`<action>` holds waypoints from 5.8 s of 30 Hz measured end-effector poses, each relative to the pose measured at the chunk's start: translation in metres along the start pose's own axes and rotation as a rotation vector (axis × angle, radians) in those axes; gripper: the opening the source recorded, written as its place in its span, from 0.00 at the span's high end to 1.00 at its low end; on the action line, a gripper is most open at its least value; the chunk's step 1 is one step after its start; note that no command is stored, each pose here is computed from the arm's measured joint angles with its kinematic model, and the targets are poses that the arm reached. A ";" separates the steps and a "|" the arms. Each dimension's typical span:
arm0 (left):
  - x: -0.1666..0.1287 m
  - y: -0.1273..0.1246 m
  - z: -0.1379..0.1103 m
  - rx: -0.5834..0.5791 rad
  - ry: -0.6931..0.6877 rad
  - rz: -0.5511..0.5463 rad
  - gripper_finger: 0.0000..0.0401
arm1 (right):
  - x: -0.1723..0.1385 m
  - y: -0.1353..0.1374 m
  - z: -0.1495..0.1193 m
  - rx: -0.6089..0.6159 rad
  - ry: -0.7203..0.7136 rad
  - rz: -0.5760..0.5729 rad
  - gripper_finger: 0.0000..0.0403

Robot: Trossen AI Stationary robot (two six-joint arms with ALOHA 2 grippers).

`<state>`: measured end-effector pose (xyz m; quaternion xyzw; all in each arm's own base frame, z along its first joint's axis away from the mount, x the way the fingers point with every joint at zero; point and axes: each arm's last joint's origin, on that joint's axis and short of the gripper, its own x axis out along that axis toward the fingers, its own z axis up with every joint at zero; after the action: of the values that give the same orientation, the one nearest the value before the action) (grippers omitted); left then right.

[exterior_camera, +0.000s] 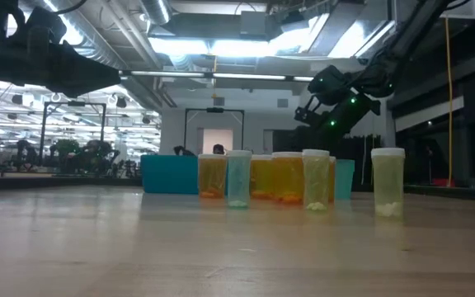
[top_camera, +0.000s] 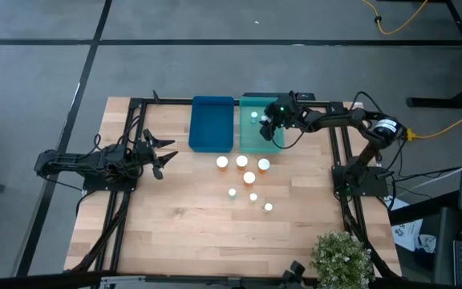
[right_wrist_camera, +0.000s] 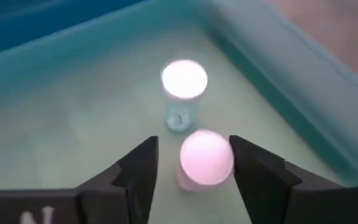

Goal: Pick and place medicine bottles into bin by pill shape (circle, oval)
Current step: Put the pink tablet bottle into the light blue bin, then put the yellow tablet bottle into the light blue bin

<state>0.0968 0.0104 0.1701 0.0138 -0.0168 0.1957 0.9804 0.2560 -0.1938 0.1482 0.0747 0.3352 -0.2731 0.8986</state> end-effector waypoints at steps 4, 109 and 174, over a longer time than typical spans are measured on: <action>0.000 0.000 0.000 0.000 0.001 0.000 0.51 | -0.016 -0.001 0.012 -0.002 -0.052 -0.004 0.46; 0.000 0.000 0.000 0.001 0.000 0.000 0.51 | -0.082 0.070 -0.009 -0.058 -0.263 0.104 0.73; 0.000 0.000 0.000 0.002 0.001 0.001 0.51 | -0.140 0.179 -0.014 -0.373 0.263 0.626 0.62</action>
<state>0.0968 0.0105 0.1700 0.0146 -0.0163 0.1960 0.9804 0.2571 0.0231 0.2185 0.0431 0.4527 0.0921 0.8859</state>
